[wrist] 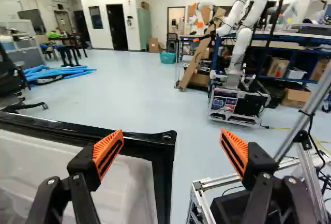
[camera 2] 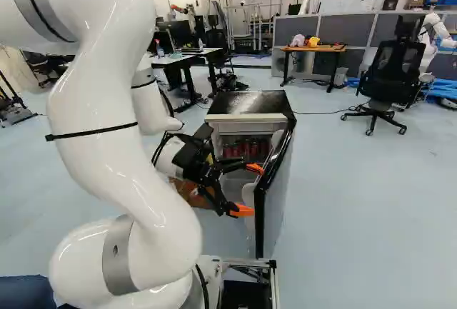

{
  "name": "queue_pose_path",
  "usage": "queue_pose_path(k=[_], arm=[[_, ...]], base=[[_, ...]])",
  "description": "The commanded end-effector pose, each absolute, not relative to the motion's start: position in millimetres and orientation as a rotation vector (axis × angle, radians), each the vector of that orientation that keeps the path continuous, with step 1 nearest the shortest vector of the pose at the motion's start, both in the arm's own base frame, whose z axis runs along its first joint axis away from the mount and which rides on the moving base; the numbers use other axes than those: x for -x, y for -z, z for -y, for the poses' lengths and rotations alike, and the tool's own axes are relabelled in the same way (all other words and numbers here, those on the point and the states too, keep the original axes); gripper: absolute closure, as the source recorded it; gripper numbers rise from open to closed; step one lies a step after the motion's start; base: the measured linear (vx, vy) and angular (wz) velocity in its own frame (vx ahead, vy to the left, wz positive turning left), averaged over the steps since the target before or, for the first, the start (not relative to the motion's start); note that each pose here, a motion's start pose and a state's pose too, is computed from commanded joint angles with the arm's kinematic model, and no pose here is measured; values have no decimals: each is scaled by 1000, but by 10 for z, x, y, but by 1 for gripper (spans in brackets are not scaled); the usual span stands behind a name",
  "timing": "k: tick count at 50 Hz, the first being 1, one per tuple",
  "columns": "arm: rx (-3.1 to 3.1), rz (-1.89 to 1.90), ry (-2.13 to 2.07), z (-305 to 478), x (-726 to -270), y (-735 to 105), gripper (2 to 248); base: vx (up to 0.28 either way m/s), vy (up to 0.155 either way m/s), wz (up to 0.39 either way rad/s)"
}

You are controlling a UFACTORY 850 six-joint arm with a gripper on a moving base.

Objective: Grab a drink from the fridge

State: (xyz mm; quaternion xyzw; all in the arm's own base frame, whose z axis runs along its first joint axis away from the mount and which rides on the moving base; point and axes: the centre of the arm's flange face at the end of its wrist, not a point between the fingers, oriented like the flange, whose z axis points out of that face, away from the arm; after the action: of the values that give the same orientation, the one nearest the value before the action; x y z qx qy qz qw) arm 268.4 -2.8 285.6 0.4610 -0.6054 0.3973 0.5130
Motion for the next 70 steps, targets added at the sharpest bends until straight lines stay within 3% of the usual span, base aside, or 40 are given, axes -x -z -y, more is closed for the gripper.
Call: queue_pose_path(k=[34,70], arm=[[-1111,1467,-952,13,-2694,-2854,3],[-998,1693,-911,380,-3320,-2990,3]], base=[[0,0,0],[0,0,0]])
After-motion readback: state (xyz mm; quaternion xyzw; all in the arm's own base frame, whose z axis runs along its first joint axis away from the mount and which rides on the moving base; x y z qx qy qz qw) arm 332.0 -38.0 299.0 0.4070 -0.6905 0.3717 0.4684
